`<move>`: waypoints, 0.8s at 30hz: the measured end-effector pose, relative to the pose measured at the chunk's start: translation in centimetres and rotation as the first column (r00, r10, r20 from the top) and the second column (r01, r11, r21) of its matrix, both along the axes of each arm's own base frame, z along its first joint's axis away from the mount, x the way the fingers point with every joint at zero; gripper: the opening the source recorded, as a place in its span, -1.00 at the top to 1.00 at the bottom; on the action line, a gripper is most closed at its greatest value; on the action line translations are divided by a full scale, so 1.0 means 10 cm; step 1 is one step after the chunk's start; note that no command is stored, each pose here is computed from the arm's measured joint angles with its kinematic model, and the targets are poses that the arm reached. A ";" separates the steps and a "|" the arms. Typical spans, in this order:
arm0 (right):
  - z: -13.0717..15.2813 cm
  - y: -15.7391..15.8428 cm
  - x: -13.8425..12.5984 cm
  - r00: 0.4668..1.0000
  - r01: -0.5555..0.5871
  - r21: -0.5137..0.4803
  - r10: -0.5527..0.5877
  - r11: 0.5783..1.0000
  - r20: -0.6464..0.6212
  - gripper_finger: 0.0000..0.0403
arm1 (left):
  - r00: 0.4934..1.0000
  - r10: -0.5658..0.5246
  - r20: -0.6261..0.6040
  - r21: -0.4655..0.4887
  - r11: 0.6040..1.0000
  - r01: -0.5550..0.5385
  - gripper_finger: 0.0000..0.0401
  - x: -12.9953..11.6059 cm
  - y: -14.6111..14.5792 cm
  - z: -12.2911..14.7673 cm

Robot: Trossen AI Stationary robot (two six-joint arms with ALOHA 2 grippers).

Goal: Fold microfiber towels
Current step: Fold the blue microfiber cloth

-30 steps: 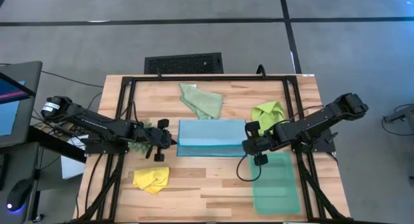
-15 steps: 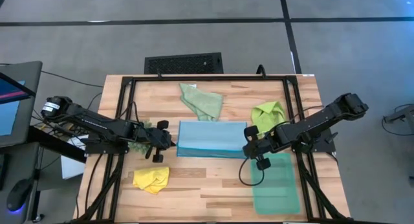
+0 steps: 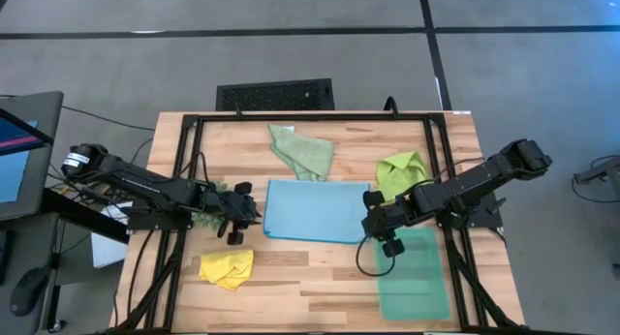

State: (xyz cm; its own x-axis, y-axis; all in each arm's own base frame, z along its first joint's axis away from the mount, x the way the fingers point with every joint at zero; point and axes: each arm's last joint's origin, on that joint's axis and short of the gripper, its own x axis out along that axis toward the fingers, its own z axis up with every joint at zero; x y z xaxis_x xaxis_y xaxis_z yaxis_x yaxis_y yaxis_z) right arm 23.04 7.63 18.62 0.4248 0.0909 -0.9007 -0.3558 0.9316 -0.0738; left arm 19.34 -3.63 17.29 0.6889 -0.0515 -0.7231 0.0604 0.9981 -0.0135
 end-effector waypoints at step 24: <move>-0.63 -0.40 0.65 0.972 0.226 0.107 -0.217 0.968 -0.085 0.65 | 0.946 0.088 -0.312 0.067 0.995 -0.071 0.62 0.42 0.05 -0.46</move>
